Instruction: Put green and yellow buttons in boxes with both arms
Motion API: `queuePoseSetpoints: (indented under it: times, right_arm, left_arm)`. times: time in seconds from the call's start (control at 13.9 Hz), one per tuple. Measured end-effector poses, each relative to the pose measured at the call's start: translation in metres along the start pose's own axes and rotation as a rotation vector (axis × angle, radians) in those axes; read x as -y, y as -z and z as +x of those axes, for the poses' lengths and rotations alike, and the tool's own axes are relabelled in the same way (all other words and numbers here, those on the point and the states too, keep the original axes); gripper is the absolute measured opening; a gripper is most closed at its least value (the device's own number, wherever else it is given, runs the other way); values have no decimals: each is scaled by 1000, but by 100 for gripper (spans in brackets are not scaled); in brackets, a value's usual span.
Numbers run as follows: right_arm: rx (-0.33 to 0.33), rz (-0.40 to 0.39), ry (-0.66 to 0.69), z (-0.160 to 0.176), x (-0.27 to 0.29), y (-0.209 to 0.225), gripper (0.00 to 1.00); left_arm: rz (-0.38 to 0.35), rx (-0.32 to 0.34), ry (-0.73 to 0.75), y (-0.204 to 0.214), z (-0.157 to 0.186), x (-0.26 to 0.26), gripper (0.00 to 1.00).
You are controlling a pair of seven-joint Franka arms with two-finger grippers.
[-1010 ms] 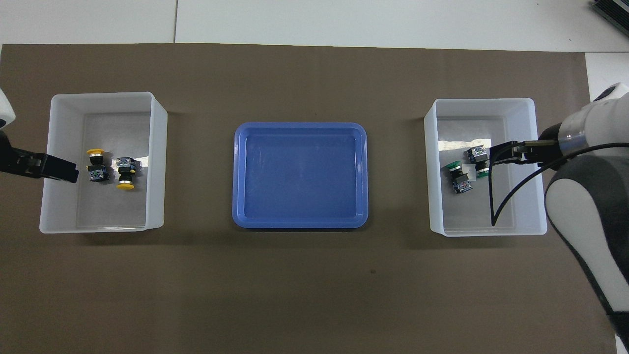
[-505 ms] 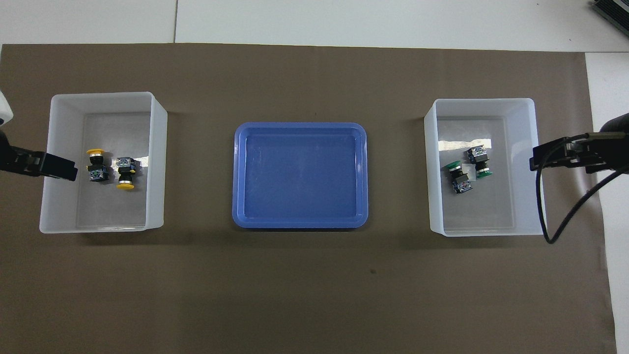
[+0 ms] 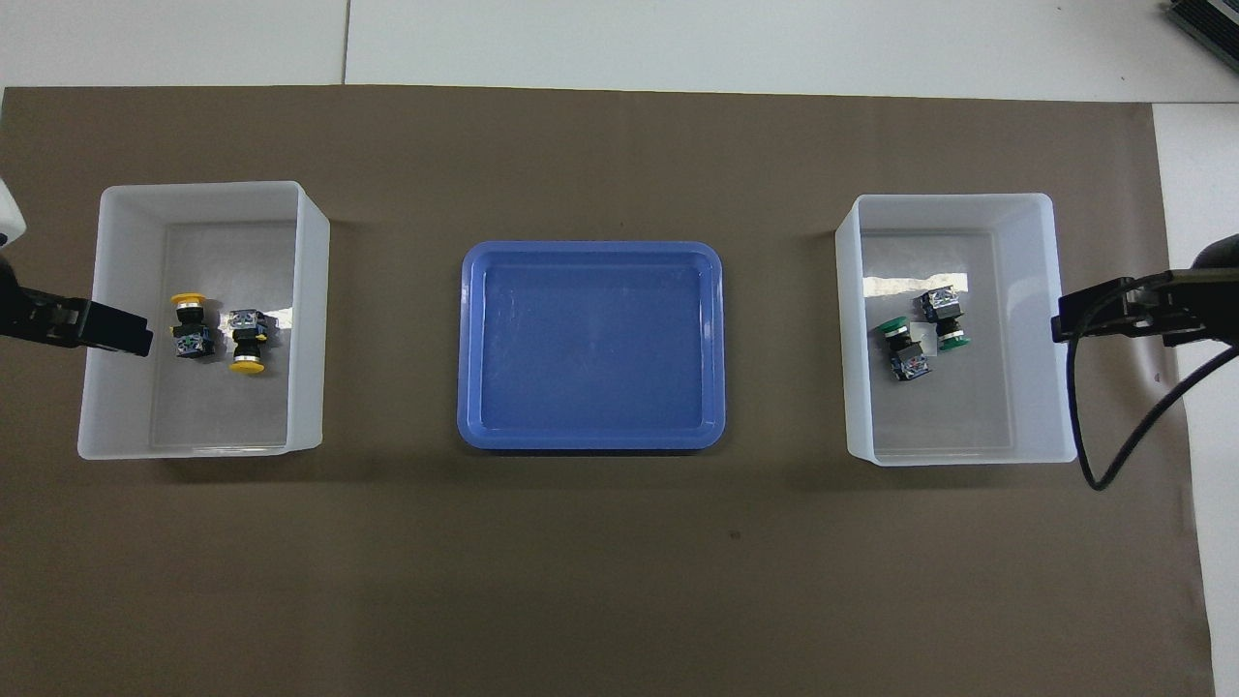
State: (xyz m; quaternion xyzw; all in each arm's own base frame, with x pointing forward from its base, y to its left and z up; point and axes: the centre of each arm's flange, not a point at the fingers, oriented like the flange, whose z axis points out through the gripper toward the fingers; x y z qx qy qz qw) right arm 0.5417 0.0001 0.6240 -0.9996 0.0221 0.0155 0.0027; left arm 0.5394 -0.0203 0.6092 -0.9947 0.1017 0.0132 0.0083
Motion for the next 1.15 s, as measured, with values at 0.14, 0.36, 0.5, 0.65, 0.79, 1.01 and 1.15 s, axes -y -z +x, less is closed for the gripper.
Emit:
queuePoseSetpoints:
  times: [0.14, 0.36, 0.5, 0.65, 0.79, 1.01, 1.15]
  right_arm:
    - [-2, -14, 22, -2, -2, 3, 100]
    - [3, -31, 26, -2, -8, 5, 100]
    - [31, -29, 19, -7, -11, 7, 100]
    - [27, -22, 2, -7, -20, 10, 100]
    - [23, -22, -1, -7, -22, 11, 100]
    - [-11, -29, 6, -3, -19, 13, 100]
    - [-15, -29, 10, -2, -17, 14, 100]
  left_arm:
    - [0, 0, 0, 0, 0, 0, 100]
    - [0, 0, 0, 0, 0, 0, 100]
    - [0, -1, 0, 0, 0, 0, 100]
    - [0, -1, 0, 0, 0, 0, 100]
    - [0, -1, 0, 0, 0, 0, 100]
    - [0, -1, 0, 0, 0, 0, 100]
    - [0, -1, 0, 0, 0, 0, 100]
